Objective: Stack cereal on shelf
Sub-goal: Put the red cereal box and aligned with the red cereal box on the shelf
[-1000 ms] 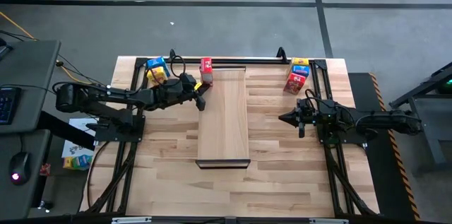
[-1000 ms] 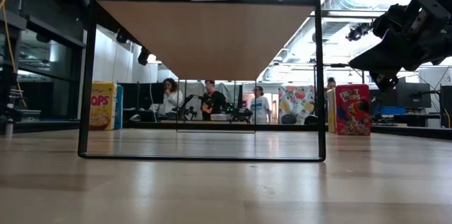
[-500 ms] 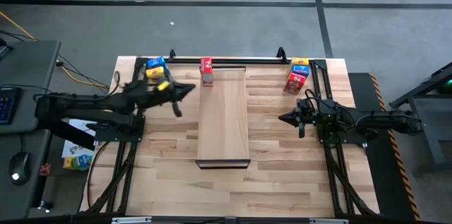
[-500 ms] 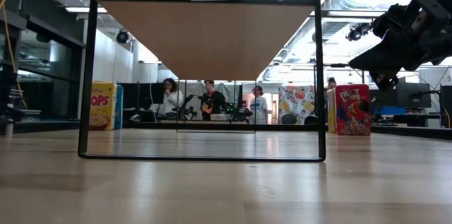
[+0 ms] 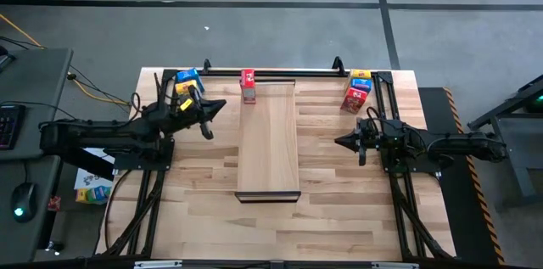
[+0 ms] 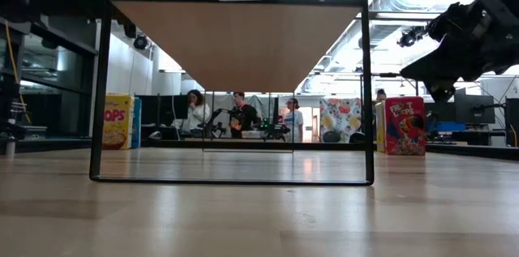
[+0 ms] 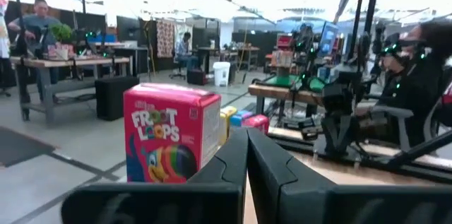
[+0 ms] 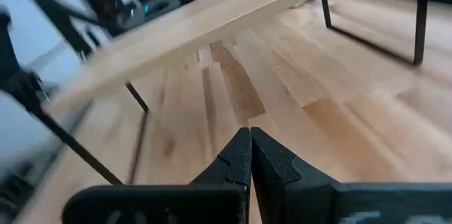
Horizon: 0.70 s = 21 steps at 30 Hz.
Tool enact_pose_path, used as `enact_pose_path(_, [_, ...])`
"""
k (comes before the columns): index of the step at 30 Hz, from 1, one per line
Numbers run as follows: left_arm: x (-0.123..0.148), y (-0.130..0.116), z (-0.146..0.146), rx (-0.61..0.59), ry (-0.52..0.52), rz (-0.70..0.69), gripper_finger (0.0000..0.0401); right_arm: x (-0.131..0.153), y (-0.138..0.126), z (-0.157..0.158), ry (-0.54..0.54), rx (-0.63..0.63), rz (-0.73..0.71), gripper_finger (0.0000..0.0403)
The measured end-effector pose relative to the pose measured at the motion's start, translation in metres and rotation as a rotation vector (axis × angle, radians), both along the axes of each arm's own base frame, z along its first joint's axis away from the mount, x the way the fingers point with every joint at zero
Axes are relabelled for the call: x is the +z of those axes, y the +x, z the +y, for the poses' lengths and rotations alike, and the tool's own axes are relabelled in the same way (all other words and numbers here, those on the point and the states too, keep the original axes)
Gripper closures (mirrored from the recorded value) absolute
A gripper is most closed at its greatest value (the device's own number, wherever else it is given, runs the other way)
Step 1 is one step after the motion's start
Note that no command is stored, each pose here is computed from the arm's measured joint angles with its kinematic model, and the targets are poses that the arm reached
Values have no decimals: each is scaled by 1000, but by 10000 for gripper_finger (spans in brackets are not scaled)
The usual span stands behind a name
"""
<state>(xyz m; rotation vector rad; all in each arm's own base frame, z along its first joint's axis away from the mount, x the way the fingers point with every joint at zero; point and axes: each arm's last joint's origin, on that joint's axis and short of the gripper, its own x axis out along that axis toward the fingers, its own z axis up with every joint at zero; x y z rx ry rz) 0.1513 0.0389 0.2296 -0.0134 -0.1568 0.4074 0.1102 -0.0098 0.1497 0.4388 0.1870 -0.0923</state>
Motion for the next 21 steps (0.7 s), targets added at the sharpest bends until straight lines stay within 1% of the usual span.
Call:
enact_pose_path(2, [-1,0,0,0,-4,11,401,4,1,0,125,-35,-44,402])
enact_pose_path(3, [-1,0,0,0,-4,10,401,6,1,-1,160,-71,-76,402])
enact_pose_path(6, [-1,0,0,0,2,9,401,19,1,-7,141,-258,-226,402])
enact_pose_path(8, [-1,0,0,11,12,14,401,29,-1,-10,55,-362,-325,402])
enact_pose_path(10, [-1,0,0,20,11,14,401,39,-3,-12,-44,-429,-403,402])
enact_pose_path(12, [-1,0,0,21,12,14,401,51,-7,-11,-126,-430,-509,402])
enact_pose_path(14, [-1,0,0,21,12,14,401,64,-10,-10,-205,-387,-623,402])
enact_pose_path(15, [-1,0,0,23,12,15,401,70,-11,-9,-243,-361,-647,402])
enact_pose_path(17, [-1,0,1,29,12,15,401,83,-9,-9,-314,-364,-627,402])
enact_pose_path(19, [-1,0,1,30,12,15,401,91,-6,-13,-384,-472,-523,402])
enact_pose_path(21, [-1,0,1,32,12,15,401,102,-5,-17,-413,-599,-395,402])
